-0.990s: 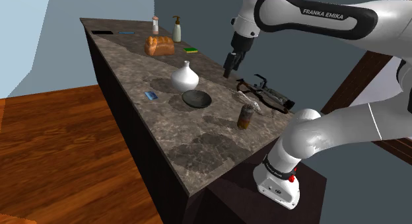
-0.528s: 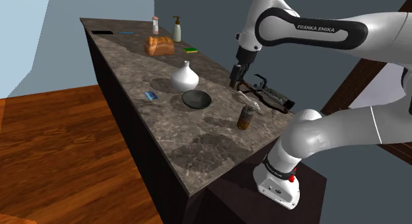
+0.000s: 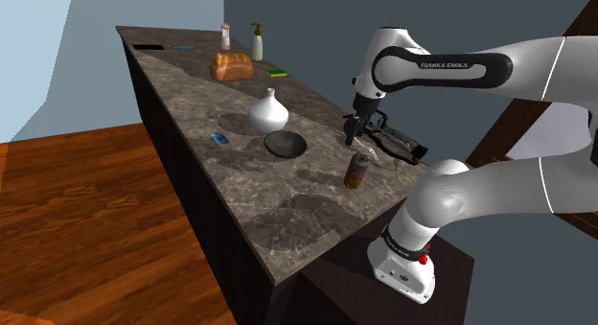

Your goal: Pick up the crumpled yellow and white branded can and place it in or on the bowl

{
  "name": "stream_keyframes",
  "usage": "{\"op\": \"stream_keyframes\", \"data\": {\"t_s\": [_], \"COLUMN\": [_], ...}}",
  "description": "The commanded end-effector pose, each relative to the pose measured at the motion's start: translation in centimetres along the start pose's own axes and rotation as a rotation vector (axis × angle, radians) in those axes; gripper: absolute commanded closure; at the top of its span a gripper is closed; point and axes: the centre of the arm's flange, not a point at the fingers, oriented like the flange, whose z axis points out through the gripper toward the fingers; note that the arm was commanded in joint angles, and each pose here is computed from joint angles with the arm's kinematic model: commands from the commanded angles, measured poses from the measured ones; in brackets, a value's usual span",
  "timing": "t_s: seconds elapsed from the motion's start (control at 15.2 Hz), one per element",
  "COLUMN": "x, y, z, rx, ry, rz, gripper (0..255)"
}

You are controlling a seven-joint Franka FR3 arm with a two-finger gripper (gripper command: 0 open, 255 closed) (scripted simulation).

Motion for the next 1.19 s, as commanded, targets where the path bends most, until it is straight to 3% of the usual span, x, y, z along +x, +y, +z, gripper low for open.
{"op": "stream_keyframes", "data": {"t_s": [0.0,0.13,0.59,1.12], "x": [-1.1,-2.0,-2.1,-2.1], "y": [1.4,2.9,2.8,2.8], "z": [2.2,4.1,7.8,8.1], "rx": [0.013,0.026,0.026,0.026], "ry": [-0.018,-0.036,-0.036,-0.036], "rz": [0.010,0.021,0.021,0.021], "gripper": [0,0,0,0]}}
